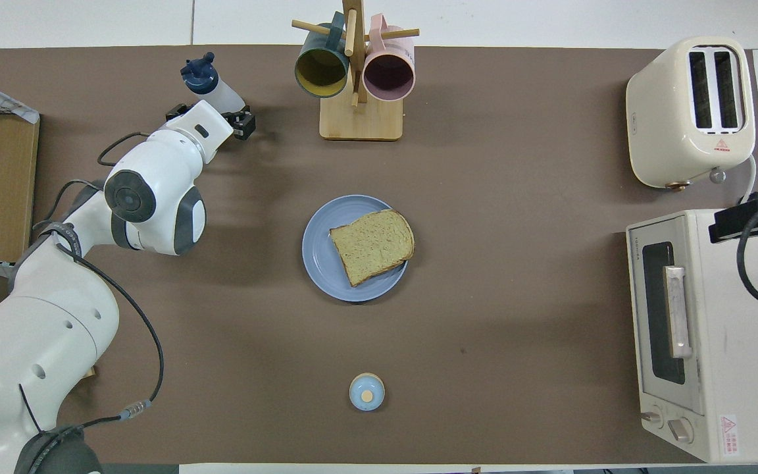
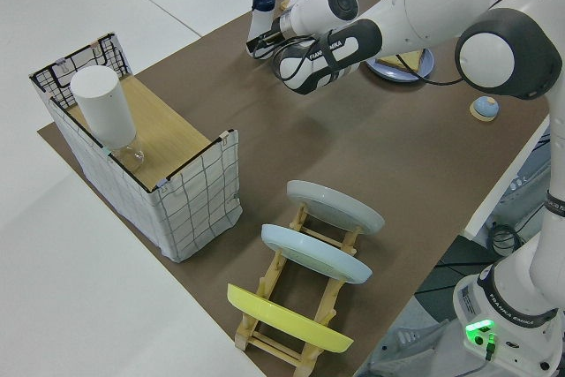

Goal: Put bread on plate and add seasoning
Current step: 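Lower the bottle onto the table and open the left gripper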

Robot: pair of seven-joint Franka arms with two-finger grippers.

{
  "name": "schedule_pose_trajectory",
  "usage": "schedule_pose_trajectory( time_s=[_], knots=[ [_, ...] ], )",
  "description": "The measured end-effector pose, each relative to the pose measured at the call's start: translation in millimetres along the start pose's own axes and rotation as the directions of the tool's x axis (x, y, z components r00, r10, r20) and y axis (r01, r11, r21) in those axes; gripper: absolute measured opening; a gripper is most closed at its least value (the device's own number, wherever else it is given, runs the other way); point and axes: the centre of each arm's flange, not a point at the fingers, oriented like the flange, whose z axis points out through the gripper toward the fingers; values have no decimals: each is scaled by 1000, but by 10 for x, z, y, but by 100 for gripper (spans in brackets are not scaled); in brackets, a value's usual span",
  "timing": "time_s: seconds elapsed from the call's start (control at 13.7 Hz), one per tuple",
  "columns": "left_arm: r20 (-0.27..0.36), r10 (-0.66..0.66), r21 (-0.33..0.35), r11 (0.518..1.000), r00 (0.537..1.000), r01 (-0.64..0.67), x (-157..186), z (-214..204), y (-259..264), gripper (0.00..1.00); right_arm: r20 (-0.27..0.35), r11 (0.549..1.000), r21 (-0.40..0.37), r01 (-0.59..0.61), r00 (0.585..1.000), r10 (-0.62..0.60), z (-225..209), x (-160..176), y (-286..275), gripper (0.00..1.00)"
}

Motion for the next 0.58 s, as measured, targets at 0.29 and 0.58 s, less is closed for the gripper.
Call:
schedule_pose_trajectory(
  time_s=[0.29, 0.58],
  knots=[
    [-4, 0, 0, 1000, 1000, 0, 7, -71, 1, 93, 0, 1000, 0, 1, 1000, -1, 0, 0, -4, 100],
    [2, 1, 1, 1000, 1000, -1, -20, -495, 11, 100, -1, 1000, 0, 2, 1000, -2, -3, 0, -13, 100]
  ],
)
